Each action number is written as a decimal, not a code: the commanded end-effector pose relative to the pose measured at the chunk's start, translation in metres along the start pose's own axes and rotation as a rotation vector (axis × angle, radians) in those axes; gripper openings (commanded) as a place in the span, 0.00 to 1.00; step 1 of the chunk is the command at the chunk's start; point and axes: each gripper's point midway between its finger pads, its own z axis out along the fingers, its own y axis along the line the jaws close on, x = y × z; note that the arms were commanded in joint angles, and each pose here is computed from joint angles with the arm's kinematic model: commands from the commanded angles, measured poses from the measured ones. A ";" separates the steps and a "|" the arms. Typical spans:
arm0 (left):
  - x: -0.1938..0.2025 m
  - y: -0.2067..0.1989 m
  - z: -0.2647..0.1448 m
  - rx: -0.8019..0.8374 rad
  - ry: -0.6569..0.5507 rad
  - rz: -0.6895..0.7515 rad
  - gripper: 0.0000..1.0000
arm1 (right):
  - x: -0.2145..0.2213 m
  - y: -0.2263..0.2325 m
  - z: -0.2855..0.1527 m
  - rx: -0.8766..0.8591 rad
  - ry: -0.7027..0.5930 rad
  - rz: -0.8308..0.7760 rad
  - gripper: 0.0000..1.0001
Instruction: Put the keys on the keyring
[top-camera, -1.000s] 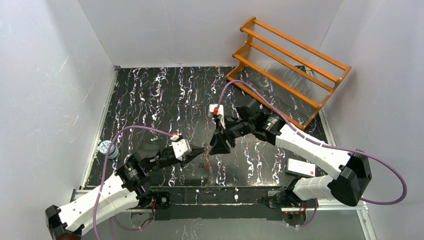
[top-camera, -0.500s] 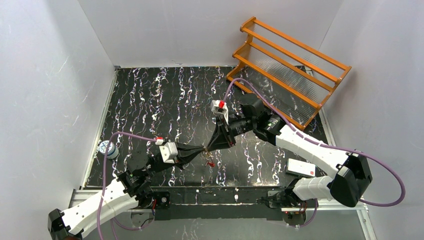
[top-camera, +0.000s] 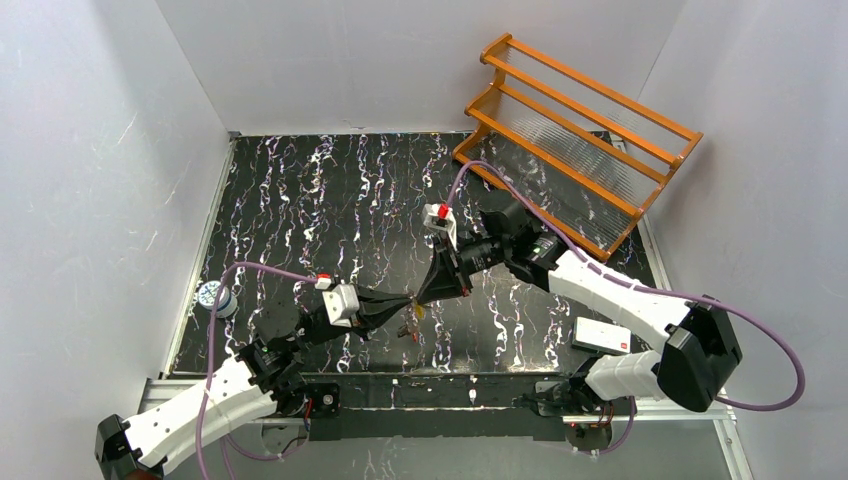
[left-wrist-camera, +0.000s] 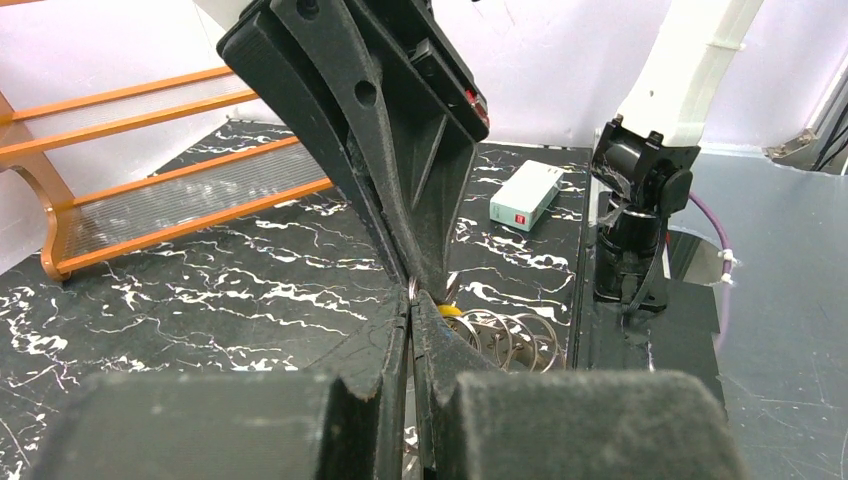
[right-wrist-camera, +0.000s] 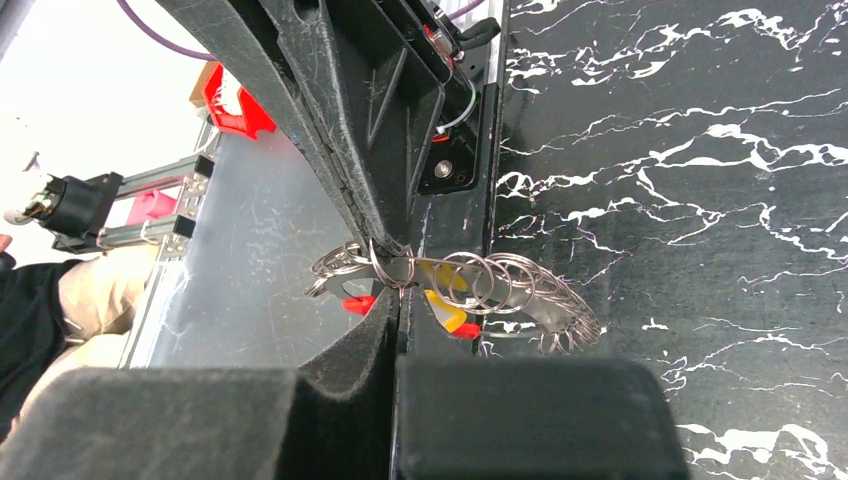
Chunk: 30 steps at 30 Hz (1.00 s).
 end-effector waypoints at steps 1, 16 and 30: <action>-0.033 -0.001 0.002 0.007 -0.117 0.036 0.00 | 0.008 -0.006 0.002 -0.025 0.024 0.032 0.11; -0.030 -0.001 0.002 0.007 -0.113 0.034 0.00 | -0.031 0.025 -0.018 0.004 -0.118 -0.273 0.44; -0.032 -0.003 0.003 0.015 -0.115 0.005 0.00 | -0.036 0.026 -0.003 -0.084 -0.131 -0.239 0.33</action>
